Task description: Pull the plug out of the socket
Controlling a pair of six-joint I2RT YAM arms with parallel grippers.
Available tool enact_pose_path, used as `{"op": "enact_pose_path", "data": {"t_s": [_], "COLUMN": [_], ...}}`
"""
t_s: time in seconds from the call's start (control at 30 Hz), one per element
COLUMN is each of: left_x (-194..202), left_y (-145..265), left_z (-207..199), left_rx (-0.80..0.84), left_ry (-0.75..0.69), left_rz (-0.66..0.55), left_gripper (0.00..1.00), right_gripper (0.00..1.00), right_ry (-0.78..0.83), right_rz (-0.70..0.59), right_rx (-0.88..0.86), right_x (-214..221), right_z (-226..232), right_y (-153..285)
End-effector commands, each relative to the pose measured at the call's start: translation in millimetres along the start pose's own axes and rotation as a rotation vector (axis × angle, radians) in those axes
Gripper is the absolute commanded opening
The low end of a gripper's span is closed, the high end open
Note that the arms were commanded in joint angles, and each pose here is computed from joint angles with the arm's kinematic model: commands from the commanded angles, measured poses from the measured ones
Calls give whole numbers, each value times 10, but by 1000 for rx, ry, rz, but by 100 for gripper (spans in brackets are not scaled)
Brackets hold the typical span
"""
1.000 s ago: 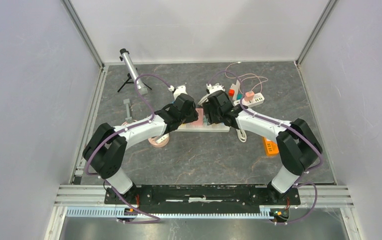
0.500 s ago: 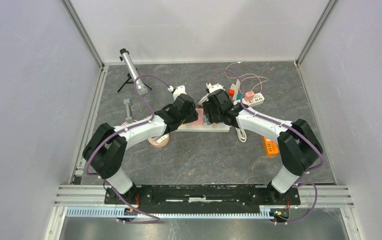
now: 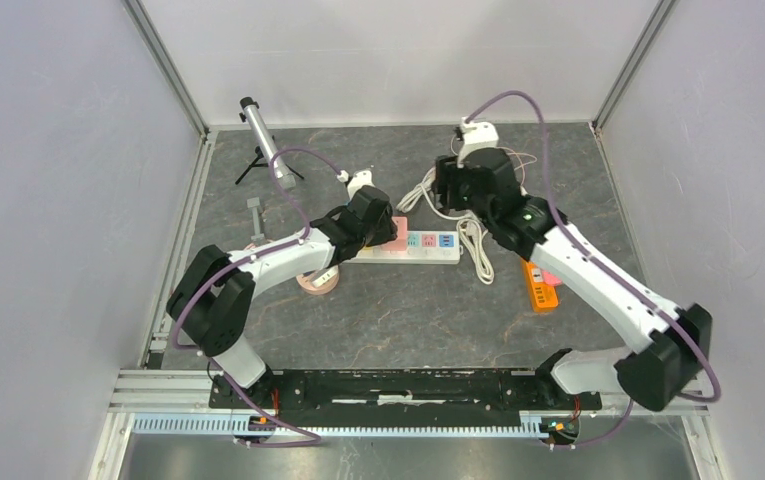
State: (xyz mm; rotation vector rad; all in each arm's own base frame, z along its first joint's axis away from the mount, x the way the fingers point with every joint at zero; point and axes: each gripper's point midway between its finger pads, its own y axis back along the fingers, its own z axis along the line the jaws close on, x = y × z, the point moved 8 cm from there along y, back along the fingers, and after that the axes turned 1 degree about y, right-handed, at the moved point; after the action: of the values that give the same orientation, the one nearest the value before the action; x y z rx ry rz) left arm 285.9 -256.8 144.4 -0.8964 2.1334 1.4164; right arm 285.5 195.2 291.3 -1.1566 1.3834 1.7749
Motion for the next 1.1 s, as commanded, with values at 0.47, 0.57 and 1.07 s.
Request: {"op": "enact_pose_path", "data": {"t_s": [0.47,0.57,1.07], "left_x": [-475,-593,-815], "left_y": [614,831,1478], "left_z": [-393,-387,142], "left_rx": [120,147,1], "left_ry": [-128,-130,-174], "left_rz": [66,5,-304], "left_gripper": [100,100,100], "right_gripper": [0,0,19], "right_ry": [-95,-102,-37], "right_rz": [341,425,726], "right_rx": [-88,-121,-185], "right_x": [1169,1396,1875], "right_z": [-469,-475,-519], "right_y": [509,614,814]}}
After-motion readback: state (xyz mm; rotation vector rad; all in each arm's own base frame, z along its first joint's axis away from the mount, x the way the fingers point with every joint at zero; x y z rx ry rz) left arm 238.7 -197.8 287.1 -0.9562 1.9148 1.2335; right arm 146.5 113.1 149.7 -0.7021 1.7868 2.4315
